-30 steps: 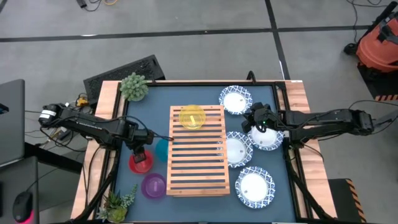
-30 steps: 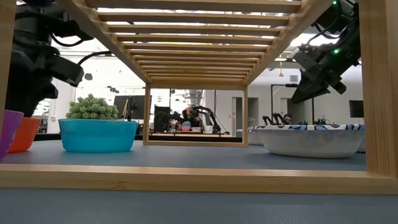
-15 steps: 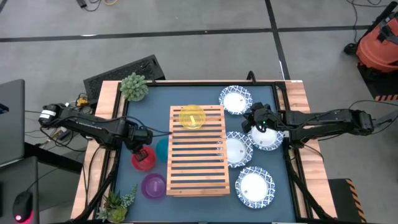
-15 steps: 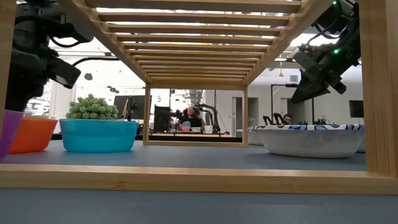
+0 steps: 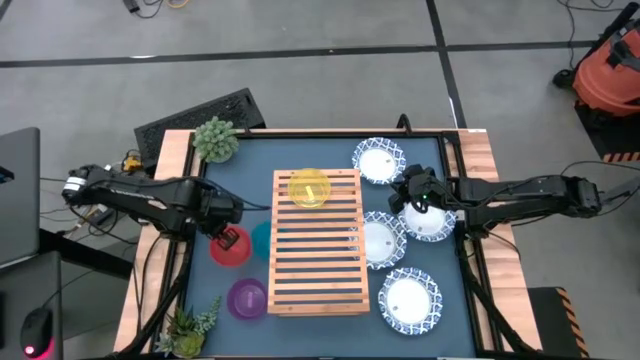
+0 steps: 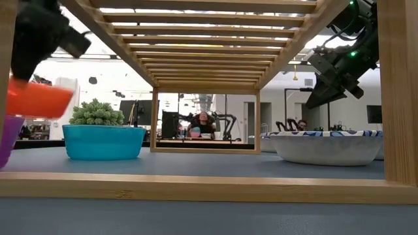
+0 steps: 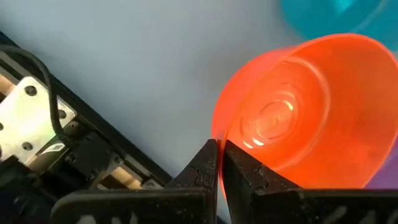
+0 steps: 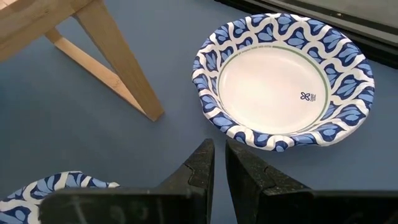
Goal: Place and stack bowls onto a shelf
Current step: Stack the small orange bowl on top of the small yellow bowl
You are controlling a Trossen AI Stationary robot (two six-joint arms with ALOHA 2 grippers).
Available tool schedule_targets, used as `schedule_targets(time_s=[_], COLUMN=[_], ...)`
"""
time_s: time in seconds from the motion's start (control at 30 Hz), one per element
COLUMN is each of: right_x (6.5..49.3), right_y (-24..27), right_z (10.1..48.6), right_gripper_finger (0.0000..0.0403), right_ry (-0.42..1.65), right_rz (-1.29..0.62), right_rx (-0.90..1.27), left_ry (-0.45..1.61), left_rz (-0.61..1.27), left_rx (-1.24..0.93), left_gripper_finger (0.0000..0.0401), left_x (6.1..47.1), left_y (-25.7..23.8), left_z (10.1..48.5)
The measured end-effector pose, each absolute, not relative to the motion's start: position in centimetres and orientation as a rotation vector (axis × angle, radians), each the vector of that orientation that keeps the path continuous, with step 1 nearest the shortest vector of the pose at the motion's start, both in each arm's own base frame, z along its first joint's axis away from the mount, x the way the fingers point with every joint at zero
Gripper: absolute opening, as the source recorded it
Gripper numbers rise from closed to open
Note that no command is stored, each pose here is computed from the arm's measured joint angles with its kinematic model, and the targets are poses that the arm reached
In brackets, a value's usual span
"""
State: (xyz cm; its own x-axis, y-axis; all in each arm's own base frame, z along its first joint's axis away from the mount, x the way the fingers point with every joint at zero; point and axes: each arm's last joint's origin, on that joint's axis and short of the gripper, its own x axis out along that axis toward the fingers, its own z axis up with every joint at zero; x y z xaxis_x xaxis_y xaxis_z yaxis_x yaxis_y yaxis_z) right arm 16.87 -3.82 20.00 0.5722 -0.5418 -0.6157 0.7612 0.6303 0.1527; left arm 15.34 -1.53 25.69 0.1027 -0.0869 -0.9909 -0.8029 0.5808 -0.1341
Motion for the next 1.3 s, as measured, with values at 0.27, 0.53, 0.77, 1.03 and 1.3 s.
schedule_targets(time_s=[0.27, 0.53, 0.77, 1.03, 1.3], right_x=[16.9, 16.9, 16.9, 16.9, 16.9], right_y=[-3.8, -3.8, -3.8, -3.8, -3.8], right_z=[20.0, 20.0, 20.0, 20.0, 20.0], right_gripper_finger=[0.0068, 0.0068, 0.0068, 0.0068, 0.0068], right_ry=[0.560, 0.560, 0.560, 0.560, 0.560], right_rz=[-0.793, -0.793, -0.793, -0.793, -0.793], right_rx=[0.430, 0.429, 0.429, 0.429, 0.430], left_ry=[1.136, 0.913, 0.759, 0.482, 0.312], left_rz=[0.778, 0.848, 0.910, 0.795, 0.595], left_rx=[-0.910, -0.920, -0.926, -0.989, -1.059], left_gripper_finger=[0.0000, 0.0000, 0.0000, 0.0000, 0.0000], left_x=[15.7, 15.7, 16.2, 18.3, 20.9], left_y=[-0.5, 0.6, 1.8, 3.3, 5.5], left_z=[31.4, 35.1, 36.0, 37.6, 39.0])
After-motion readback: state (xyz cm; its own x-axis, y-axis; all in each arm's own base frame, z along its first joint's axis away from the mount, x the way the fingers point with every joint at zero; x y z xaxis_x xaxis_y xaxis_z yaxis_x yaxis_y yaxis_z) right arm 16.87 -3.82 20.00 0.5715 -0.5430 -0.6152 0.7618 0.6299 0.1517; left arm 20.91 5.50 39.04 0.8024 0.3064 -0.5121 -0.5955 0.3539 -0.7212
